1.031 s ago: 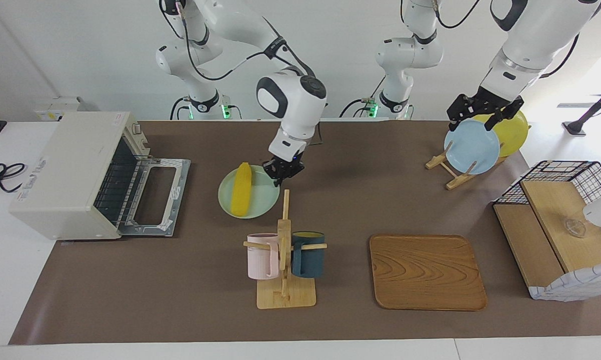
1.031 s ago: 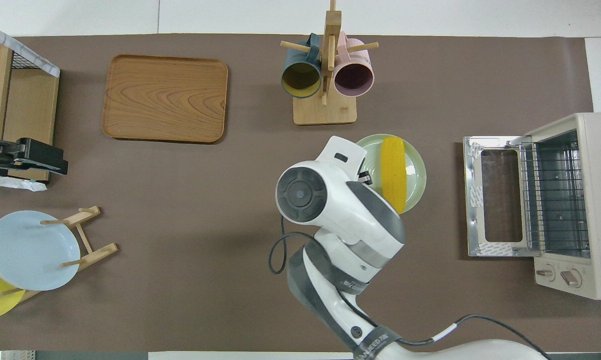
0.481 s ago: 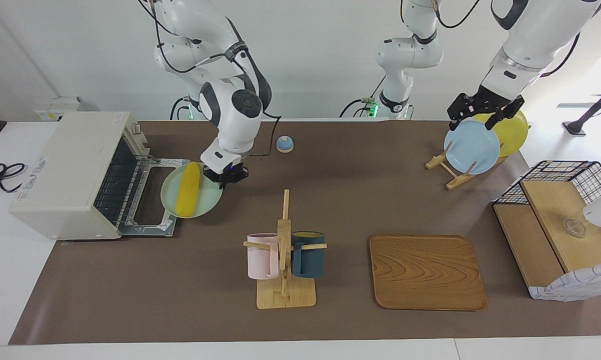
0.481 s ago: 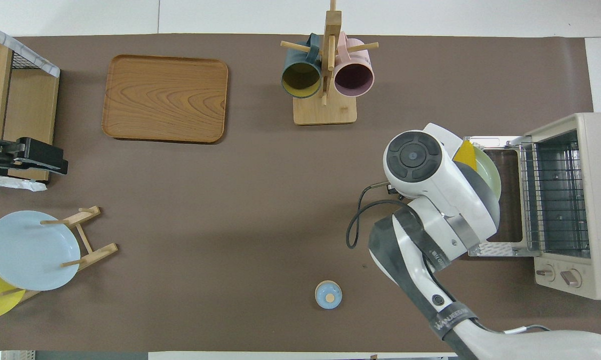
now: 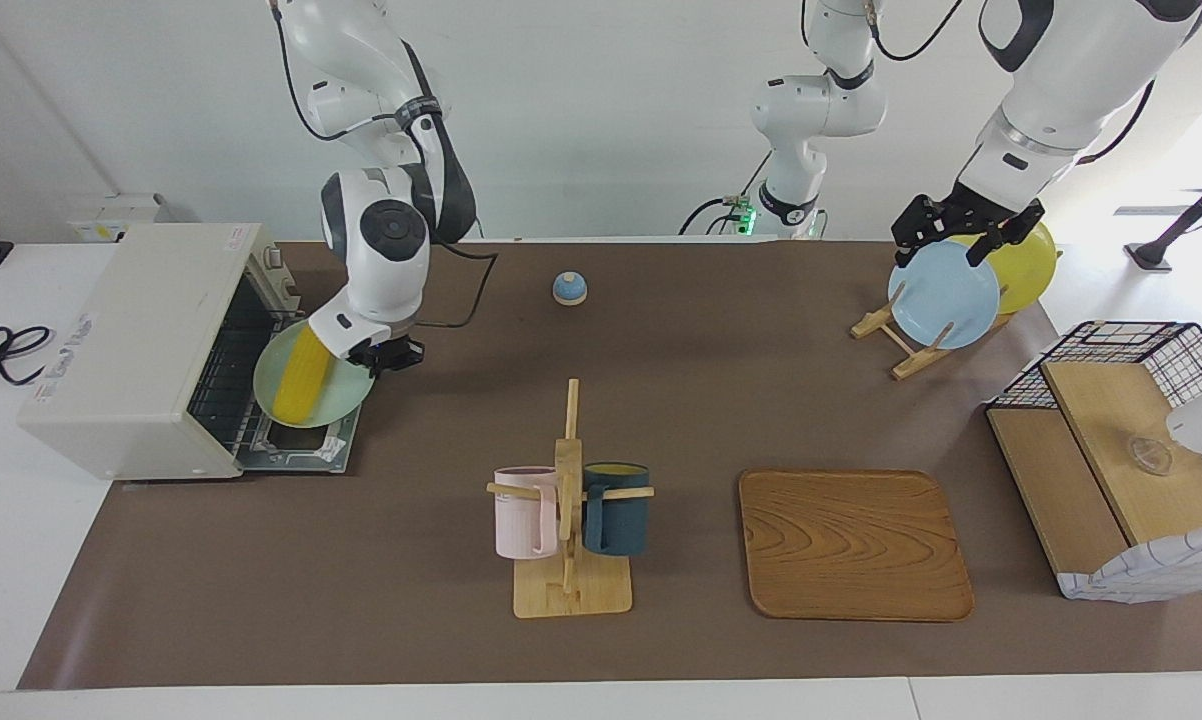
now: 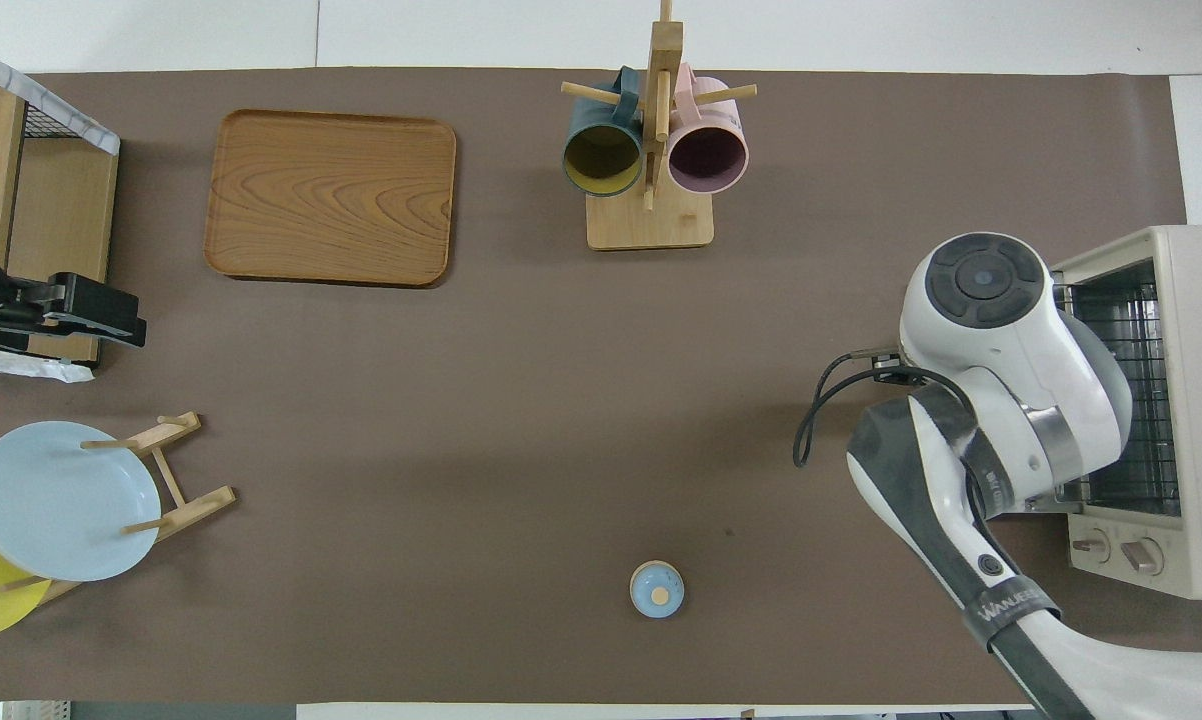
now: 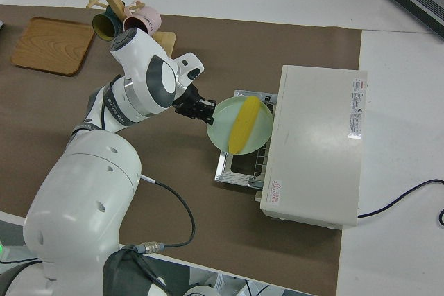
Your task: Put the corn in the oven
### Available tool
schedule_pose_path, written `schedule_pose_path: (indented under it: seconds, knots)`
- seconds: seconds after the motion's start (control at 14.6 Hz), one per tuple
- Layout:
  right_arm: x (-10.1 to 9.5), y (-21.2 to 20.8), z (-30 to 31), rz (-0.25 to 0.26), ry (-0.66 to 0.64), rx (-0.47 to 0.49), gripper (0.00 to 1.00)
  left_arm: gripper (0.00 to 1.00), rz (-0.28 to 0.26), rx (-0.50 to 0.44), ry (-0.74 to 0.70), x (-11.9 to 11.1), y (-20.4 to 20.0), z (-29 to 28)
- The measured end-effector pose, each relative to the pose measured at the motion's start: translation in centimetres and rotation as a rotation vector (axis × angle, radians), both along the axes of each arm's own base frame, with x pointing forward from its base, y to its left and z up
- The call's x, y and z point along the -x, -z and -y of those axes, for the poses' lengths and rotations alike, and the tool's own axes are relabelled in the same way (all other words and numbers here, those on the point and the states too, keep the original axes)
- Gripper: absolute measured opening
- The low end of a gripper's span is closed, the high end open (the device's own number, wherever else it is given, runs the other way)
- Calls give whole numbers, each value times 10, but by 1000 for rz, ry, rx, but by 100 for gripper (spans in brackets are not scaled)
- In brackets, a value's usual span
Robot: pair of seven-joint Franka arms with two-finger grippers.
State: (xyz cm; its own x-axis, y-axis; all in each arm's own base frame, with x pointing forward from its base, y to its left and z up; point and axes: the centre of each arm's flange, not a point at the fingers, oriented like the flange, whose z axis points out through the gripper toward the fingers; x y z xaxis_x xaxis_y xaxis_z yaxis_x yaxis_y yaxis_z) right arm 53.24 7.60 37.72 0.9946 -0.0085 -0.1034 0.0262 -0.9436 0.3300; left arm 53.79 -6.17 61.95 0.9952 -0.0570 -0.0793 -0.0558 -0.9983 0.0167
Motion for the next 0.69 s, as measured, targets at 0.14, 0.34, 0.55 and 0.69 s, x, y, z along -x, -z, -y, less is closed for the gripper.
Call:
schedule_pose_path:
  seconds: [0.14,0.34,0.55,0.69]
  knots:
    - [3,-9,28,-21,-2,-3,3,100,-7,1,0,-4,7,1]
    - [7,-8,65,-43,-2,-15,3,100,-3,1,0,-5,4,1]
    - [15,10,73,-18,-11,-33,3,100,8,2,0,-5,-1,1]
    - [22,17,82,-12,-19,-44,3,100,11,3,-1,-5,-3,0]
